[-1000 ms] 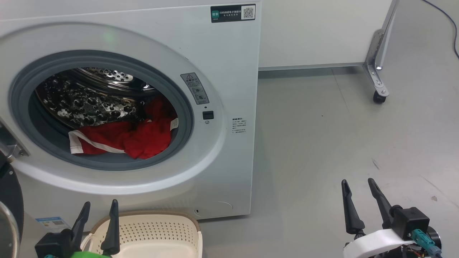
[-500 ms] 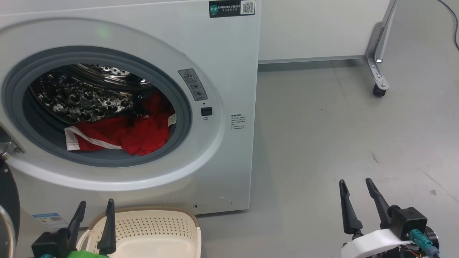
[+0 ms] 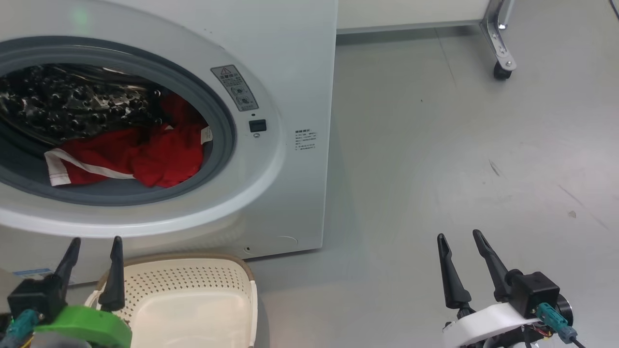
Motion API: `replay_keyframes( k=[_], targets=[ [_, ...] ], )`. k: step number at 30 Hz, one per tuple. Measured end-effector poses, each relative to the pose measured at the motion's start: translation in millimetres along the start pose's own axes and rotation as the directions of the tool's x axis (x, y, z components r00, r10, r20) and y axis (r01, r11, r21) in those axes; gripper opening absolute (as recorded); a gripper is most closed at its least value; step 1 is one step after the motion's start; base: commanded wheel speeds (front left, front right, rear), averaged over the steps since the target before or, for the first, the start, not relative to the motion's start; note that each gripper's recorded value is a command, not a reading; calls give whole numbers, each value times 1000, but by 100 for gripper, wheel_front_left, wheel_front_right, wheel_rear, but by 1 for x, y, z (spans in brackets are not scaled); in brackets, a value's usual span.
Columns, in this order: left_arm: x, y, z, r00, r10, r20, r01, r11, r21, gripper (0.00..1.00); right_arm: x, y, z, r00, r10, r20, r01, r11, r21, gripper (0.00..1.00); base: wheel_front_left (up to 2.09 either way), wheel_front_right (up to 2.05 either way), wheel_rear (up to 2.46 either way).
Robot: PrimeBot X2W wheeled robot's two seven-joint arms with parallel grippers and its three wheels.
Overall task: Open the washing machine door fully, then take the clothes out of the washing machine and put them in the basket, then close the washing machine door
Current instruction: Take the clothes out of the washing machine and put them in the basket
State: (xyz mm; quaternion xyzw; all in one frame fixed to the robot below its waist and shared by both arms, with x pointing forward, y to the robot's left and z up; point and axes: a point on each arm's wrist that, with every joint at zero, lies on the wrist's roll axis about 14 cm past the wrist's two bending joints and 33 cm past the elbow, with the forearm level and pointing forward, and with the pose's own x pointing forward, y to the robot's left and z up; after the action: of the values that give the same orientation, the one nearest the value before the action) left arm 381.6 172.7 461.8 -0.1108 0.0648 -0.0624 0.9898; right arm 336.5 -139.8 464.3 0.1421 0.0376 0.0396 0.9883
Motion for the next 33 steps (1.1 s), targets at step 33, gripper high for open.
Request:
replay_keyframes(
  k=[33],
  targets=[
    [200,42,-73,908,81,-412,53,952,303,100,23,-55,-29,974,-199,-104,201,979,10,100,0,0,0]
  ],
)
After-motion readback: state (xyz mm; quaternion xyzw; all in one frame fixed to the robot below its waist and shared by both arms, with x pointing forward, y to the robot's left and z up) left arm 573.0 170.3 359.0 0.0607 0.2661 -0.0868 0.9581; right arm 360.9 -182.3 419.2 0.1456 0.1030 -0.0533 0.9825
